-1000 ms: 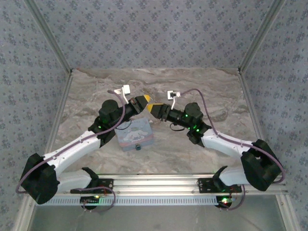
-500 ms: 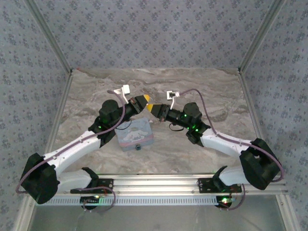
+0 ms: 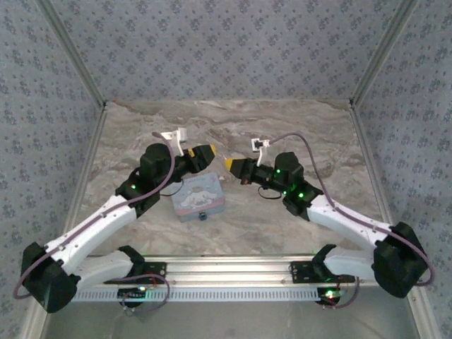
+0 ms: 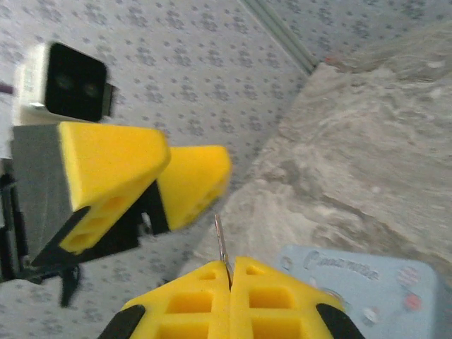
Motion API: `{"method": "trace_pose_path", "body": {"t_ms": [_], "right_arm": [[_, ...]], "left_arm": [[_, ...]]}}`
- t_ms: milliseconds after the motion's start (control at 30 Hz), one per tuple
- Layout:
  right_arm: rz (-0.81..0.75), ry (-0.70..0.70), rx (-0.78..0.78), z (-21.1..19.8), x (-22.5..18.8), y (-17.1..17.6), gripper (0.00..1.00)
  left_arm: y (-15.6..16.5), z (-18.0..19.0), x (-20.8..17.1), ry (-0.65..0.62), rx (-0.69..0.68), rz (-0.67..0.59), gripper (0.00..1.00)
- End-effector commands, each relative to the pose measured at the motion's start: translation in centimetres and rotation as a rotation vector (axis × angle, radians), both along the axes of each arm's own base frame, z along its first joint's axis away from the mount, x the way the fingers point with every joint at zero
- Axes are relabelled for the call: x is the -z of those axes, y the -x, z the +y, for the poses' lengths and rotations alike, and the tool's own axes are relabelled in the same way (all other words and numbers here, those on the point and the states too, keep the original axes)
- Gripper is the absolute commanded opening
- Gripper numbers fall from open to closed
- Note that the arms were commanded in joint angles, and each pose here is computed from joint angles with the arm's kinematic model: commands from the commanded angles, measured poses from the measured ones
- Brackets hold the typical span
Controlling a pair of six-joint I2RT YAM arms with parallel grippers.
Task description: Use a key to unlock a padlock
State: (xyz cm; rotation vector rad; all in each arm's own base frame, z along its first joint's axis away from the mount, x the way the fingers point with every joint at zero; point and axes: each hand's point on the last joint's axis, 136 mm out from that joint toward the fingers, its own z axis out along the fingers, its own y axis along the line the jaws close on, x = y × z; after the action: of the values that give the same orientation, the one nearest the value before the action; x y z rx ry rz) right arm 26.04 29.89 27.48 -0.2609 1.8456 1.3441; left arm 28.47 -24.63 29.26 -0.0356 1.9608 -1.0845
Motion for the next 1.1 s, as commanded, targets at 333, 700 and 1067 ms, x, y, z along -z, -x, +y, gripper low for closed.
{"method": "trace_pose_path", "body": {"t_ms": [333,700,1067], "right_arm": [[0.003,0.305,0.156,-4.5,3.1,-0.6,0.00],[0.026,0.309,0.163,-4.7,3.8,-0.6,0.00],[0.028,0.321,0.177,-5.2,3.8,-0.6,0.00]], "left_arm": [[4.4,8.0,14.7,-0.748,-0.103,0.417,0.92],[1.4,5.0,15.6,-0.759,-0.067,0.367,0.93],[0.5,3.7,18.6,-0.827,-0.018,0.432,0.94]]}}
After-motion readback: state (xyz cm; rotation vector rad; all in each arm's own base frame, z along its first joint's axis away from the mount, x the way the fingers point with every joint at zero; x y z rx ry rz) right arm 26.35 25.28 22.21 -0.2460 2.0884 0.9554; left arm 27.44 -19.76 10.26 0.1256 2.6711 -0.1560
